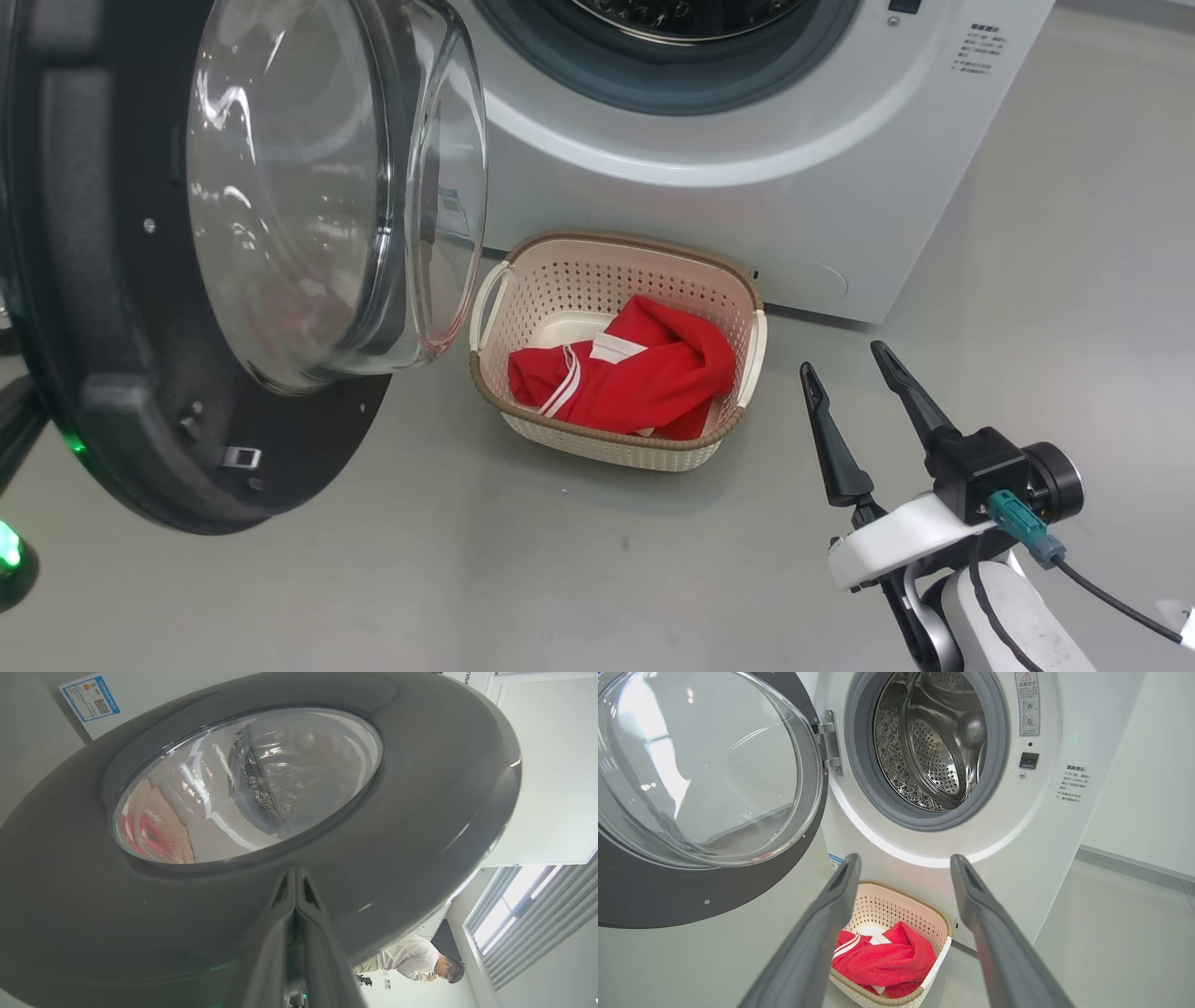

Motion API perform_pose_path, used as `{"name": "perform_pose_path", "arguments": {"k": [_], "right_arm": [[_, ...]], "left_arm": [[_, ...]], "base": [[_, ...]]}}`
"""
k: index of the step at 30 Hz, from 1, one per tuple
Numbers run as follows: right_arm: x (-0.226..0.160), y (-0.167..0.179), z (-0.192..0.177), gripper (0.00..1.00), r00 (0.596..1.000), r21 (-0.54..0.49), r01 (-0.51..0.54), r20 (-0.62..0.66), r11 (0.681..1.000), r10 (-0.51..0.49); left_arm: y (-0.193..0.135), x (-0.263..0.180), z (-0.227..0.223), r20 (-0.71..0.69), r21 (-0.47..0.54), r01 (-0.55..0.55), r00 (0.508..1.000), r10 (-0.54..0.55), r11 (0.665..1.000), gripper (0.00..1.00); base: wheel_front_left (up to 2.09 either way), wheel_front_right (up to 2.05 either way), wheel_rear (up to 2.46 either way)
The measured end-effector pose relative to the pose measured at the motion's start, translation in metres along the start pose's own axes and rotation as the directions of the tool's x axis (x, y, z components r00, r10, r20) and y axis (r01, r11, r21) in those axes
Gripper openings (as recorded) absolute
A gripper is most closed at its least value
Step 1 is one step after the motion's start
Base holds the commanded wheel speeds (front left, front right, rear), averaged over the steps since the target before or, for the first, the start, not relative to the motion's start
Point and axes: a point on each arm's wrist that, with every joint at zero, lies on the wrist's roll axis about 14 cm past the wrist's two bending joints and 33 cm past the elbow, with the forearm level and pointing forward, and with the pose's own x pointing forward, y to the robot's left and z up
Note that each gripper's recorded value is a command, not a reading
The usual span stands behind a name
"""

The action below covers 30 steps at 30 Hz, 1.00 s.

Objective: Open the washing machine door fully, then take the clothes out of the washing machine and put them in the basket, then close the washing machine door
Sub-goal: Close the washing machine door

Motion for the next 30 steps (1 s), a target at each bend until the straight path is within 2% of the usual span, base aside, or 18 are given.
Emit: {"name": "perform_pose_path", "arguments": {"k": [14, 22, 30], "right_arm": [[-0.017, -0.013, 0.013, 1.00, 0.997, 0.014, 0.072, 0.032, 0.997, -0.073], [-0.032, -0.030, 0.017, 1.00, 0.989, 0.023, 0.143, 0.041, 0.989, -0.144], [-0.049, -0.054, 0.018, 1.00, 0.971, 0.028, 0.235, 0.042, 0.972, -0.236]], "left_arm": [[-0.003, 0.021, -0.064, -0.237, -0.034, 0.070, 0.969, -0.076, 0.997, 0.00], [-0.010, 0.046, -0.099, -0.372, -0.044, 0.104, 0.921, -0.113, 0.994, 0.00], [-0.020, 0.074, -0.133, -0.502, -0.048, 0.138, 0.853, -0.143, 0.989, 0.00]], "base": [[0.00, 0.00, 0.00], [0.00, 0.00, 0.00], [0.00, 0.00, 0.00]]}}
